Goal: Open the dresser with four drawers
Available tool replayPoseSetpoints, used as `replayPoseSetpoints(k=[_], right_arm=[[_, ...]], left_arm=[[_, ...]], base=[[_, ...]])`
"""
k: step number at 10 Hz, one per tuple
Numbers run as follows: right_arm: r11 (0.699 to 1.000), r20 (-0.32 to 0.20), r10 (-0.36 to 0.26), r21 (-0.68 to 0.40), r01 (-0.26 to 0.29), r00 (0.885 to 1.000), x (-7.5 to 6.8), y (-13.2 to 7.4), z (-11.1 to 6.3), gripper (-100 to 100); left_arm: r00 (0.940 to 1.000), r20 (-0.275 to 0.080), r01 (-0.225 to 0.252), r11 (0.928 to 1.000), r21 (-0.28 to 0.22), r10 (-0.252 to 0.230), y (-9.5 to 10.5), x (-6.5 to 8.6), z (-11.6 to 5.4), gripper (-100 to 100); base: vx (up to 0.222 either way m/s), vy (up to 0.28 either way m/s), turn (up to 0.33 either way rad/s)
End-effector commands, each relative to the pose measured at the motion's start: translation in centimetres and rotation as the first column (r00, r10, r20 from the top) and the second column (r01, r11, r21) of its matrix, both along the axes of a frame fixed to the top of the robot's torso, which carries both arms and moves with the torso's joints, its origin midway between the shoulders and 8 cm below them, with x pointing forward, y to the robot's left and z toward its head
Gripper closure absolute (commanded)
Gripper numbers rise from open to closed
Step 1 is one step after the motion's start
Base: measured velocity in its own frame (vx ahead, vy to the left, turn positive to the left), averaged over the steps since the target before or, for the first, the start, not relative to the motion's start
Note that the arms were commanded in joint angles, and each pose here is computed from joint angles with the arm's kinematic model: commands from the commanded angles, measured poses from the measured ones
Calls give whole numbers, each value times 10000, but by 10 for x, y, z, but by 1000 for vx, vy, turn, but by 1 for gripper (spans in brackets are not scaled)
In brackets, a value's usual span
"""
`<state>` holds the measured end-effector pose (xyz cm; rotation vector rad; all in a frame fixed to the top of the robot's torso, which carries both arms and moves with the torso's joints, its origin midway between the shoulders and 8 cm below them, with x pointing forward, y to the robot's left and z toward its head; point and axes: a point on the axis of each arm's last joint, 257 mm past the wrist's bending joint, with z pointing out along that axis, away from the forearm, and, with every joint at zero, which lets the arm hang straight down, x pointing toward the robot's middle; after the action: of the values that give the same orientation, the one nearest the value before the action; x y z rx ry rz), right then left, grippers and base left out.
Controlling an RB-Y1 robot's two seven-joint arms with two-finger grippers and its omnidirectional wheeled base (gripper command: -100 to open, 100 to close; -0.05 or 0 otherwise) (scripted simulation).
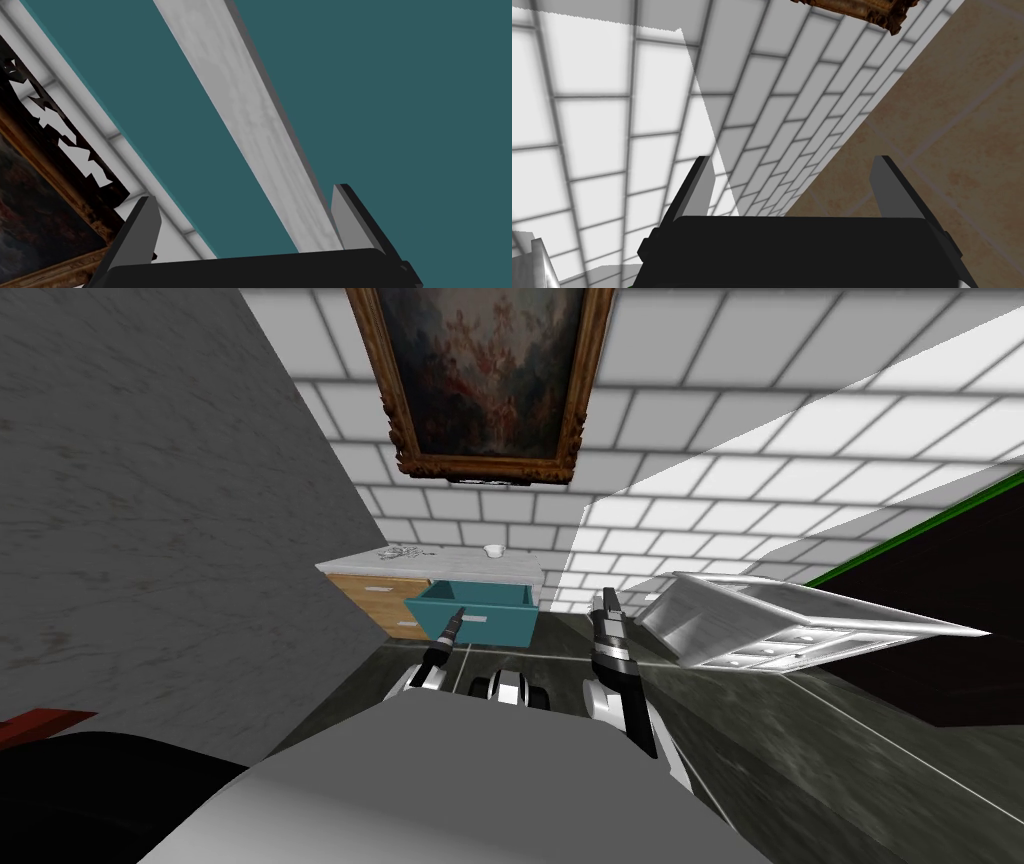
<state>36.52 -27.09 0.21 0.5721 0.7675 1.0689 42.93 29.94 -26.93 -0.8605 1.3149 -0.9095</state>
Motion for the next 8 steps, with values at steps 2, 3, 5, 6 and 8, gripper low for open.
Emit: replayPoseSetpoints(k=[2,3,5,6,8], right_arm=[[10000,0,0,0,0,10000,0,0,0,0],[10000,0,0,0,0,10000,0,0,0,0],[10000,0,0,0,0,10000,0,0,0,0],[10000,0,0,0,0,10000,0,0,0,0],[10000,0,0,0,0,10000,0,0,0,0]], left_arm=[[10000,-3,-44,10000,-11,44,4,6,15,-100],[10000,-1,-58,10000,-15,58,6,8,21,-100],[9995,-289,-106,9999,-67,105,5,4,8,0],[9993,-351,-121,9999,-75,118,5,3,5,0],[9990,-436,-142,9999,-86,138,6,2,2,0]], base=[[-21,-10,-13],[-15,-8,-13],[0,0,0],[0,0,0],[0,0,0]])
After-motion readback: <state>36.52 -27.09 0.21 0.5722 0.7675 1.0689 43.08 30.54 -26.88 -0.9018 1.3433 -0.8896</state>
